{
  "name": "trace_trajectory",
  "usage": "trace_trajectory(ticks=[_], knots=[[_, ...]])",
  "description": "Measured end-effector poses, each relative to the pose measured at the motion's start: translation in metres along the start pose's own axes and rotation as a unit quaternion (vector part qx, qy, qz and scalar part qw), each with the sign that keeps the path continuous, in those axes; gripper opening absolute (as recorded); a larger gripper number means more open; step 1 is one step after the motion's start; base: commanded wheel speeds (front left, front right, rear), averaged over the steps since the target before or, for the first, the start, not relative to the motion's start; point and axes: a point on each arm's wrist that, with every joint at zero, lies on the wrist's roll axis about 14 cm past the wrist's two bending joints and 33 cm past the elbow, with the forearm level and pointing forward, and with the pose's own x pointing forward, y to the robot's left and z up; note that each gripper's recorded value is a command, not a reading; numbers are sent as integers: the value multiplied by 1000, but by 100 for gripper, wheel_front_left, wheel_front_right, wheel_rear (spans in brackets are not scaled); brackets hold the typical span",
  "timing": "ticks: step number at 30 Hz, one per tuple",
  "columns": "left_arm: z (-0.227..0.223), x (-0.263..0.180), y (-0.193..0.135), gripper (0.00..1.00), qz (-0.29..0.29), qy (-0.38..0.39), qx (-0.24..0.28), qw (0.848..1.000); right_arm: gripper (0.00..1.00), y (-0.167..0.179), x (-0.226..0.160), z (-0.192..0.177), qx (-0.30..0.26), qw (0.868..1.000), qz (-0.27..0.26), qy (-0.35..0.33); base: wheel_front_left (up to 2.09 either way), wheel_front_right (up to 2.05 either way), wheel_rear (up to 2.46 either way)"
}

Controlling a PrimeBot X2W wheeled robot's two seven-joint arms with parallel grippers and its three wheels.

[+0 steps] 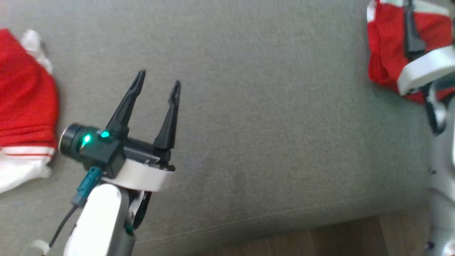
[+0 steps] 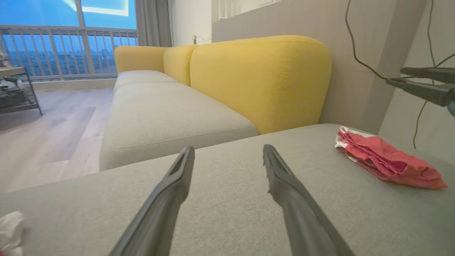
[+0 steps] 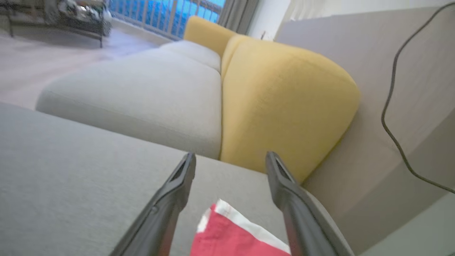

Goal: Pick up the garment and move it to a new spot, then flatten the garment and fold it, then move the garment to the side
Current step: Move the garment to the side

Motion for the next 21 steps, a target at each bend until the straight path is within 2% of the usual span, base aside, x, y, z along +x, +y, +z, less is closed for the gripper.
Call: trace_trajectory(ticks=[4,8,13,21], knots=[[17,-19,15,100,44,-6,17,999,100,24,-10,35,33,998,20,-59,0,0,0],[33,-42,30,100,91,-13,28,995,100,58,-29,54,66,992,57,-94,0,0,0],[43,-87,52,100,167,-7,40,985,100,90,-65,53,95,986,91,-101,0,0,0],[45,-135,60,100,216,6,50,975,100,120,-103,33,153,977,128,-75,0,0,0]])
